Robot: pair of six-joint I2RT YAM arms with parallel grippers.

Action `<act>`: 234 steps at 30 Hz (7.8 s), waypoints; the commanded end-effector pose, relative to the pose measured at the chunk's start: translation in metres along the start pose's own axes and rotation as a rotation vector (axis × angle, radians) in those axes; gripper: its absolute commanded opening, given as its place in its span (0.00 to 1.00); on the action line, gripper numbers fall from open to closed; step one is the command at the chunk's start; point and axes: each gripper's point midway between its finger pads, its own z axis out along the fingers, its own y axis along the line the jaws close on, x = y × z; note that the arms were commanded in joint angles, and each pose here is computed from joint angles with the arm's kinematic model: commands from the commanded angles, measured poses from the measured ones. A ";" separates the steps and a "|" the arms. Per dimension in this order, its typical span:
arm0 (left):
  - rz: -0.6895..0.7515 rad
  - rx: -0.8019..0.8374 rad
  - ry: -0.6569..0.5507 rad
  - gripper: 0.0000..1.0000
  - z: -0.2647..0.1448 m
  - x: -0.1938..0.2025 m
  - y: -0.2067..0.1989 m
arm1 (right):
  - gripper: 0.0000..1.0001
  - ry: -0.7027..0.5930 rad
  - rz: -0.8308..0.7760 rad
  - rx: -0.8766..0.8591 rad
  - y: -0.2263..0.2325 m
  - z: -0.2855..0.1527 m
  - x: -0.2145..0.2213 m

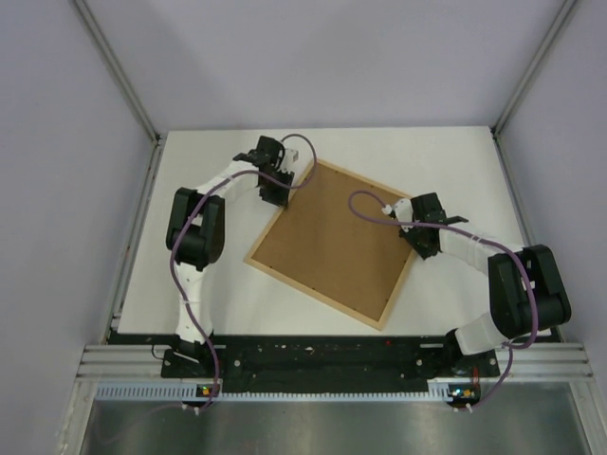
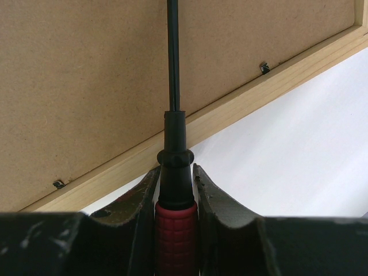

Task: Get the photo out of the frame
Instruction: Adjust the photo frame item on the photo frame, then release the photo frame item from the photo frame.

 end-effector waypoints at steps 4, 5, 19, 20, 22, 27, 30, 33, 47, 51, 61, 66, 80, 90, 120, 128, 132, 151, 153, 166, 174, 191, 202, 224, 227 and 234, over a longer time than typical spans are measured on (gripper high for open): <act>0.038 -0.021 -0.016 0.30 -0.011 -0.008 -0.003 | 0.00 -0.084 0.018 0.003 -0.002 -0.004 -0.022; 0.038 -0.018 -0.017 0.30 -0.012 -0.009 -0.003 | 0.00 -0.083 0.016 0.002 -0.002 -0.004 -0.021; -0.030 0.089 -0.062 0.00 -0.018 -0.014 -0.016 | 0.00 -0.092 0.010 0.007 -0.004 -0.006 -0.023; -0.045 0.110 -0.065 0.00 -0.019 -0.014 -0.017 | 0.00 -0.096 0.007 0.007 -0.004 -0.006 -0.024; -0.080 0.150 -0.057 0.00 -0.018 -0.011 -0.019 | 0.00 -0.099 0.003 0.008 -0.004 -0.005 -0.024; -0.146 0.224 -0.036 0.00 -0.016 -0.002 -0.020 | 0.00 -0.106 -0.003 0.008 -0.005 -0.003 -0.027; -0.175 0.260 -0.035 0.00 -0.019 0.002 -0.022 | 0.00 -0.111 -0.004 0.006 -0.006 -0.001 -0.031; -0.215 0.311 -0.067 0.00 -0.026 -0.004 -0.021 | 0.00 -0.120 -0.003 0.007 -0.007 -0.001 -0.036; -0.238 0.347 -0.197 0.47 -0.040 -0.059 -0.008 | 0.00 -0.266 0.025 0.002 -0.026 -0.039 -0.092; -0.212 0.322 -0.174 0.49 -0.026 -0.063 -0.007 | 0.00 -0.301 -0.017 0.022 -0.027 -0.049 -0.130; -0.191 0.265 -0.127 0.47 0.006 -0.052 0.007 | 0.00 -0.304 -0.136 0.010 -0.002 -0.024 -0.215; -0.192 0.248 -0.121 0.46 0.010 -0.051 0.011 | 0.00 -0.264 -0.234 -0.073 0.025 -0.010 -0.245; -0.247 0.213 -0.108 0.32 -0.001 -0.053 0.013 | 0.00 -0.082 -0.407 -0.221 0.083 0.030 -0.275; -0.276 0.255 0.016 0.15 0.007 0.000 0.003 | 0.00 -0.050 -0.440 -0.201 0.082 0.035 -0.267; -0.297 0.314 -0.085 0.57 0.019 -0.070 0.004 | 0.00 -0.216 -0.412 -0.127 0.036 -0.023 -0.285; -0.206 0.240 -0.043 0.50 0.024 -0.061 -0.008 | 0.00 -0.227 -0.371 -0.123 0.031 -0.035 -0.280; -0.160 0.171 -0.020 0.40 0.024 -0.056 -0.010 | 0.00 -0.258 -0.339 -0.113 0.027 -0.051 -0.280; -0.386 0.058 0.051 0.00 0.019 -0.026 0.014 | 0.00 -0.383 -0.344 -0.095 0.024 -0.089 -0.265; -0.413 0.076 0.055 0.00 0.015 -0.022 0.009 | 0.00 -0.379 -0.378 -0.103 0.025 -0.082 -0.268; -0.566 0.161 0.066 0.00 -0.008 -0.004 -0.012 | 0.00 -0.315 -0.633 -0.121 0.035 -0.038 -0.282; -0.620 0.183 0.062 0.00 -0.004 -0.005 -0.012 | 0.00 -0.250 -0.841 -0.090 0.052 -0.016 -0.281; -0.661 0.259 0.081 0.21 -0.001 -0.002 -0.017 | 0.00 -0.209 -0.971 -0.048 0.072 0.014 -0.301; -0.642 0.339 0.010 0.40 -0.009 -0.030 0.003 | 0.00 -0.210 -0.944 0.028 0.075 0.027 -0.309; -0.633 0.367 0.039 0.36 0.008 -0.018 0.002 | 0.00 -0.149 -0.914 0.018 0.092 0.048 -0.289; -0.635 0.366 0.046 0.34 0.009 -0.015 0.002 | 0.00 -0.148 -0.916 0.015 0.095 0.050 -0.291; -0.633 0.375 0.049 0.31 0.009 -0.014 0.000 | 0.00 -0.152 -0.916 0.002 0.099 0.055 -0.295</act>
